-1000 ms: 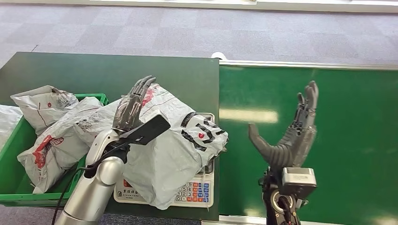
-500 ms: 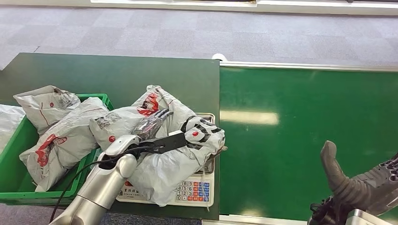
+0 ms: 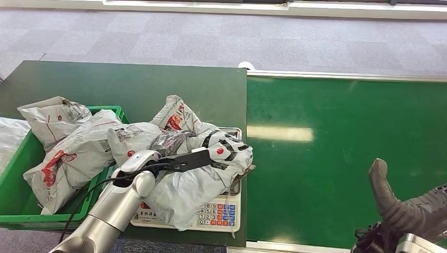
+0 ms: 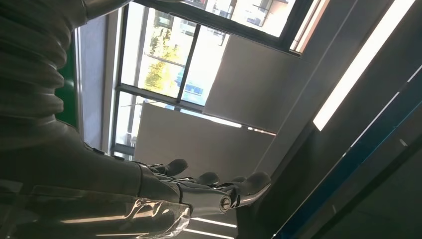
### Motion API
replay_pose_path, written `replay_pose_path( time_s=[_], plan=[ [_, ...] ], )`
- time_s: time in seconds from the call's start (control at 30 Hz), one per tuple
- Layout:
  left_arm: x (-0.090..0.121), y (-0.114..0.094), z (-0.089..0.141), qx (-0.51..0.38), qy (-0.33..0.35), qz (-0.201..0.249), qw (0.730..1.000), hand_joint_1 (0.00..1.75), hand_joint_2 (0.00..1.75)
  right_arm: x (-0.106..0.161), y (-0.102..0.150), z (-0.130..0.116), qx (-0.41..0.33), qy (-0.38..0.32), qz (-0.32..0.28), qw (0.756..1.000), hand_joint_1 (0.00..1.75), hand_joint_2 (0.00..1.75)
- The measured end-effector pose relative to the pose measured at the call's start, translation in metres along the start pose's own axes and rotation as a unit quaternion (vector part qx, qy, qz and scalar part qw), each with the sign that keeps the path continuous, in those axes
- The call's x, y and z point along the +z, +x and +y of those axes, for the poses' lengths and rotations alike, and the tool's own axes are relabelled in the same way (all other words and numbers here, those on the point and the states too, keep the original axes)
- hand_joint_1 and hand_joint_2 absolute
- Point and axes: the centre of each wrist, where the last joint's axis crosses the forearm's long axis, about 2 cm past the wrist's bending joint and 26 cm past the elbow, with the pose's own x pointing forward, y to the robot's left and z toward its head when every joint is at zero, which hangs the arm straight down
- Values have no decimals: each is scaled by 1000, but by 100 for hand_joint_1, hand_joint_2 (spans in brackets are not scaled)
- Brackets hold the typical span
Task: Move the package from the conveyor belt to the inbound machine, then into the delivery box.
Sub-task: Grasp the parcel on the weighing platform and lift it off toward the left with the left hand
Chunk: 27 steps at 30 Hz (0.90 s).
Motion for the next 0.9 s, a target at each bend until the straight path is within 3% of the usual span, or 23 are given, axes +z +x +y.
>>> replay_pose_path(
  time_s=[0.17, 0.37, 0.6, 0.77, 0.9],
  plan=[
    [2, 3, 4, 72, 41, -42, 996, 168, 175, 7, -1, -5, 0, -2, 11, 1000, 0, 175],
    [19, 17, 23, 162, 168, -154, 960, 173, 175, 9, -2, -11, -17, -3, 18, 1000, 0, 175],
    [53, 24, 59, 190, 392, -236, 869, 173, 175, 10, -3, -14, -17, -12, 21, 1000, 0, 175],
    [82, 23, 81, 131, 574, -254, 767, 166, 175, 12, -2, -14, -13, -22, 26, 999, 0, 175],
    [98, 20, 99, 100, 627, -257, 729, 168, 175, 12, -3, -15, -11, -28, 28, 999, 0, 175]
  ],
)
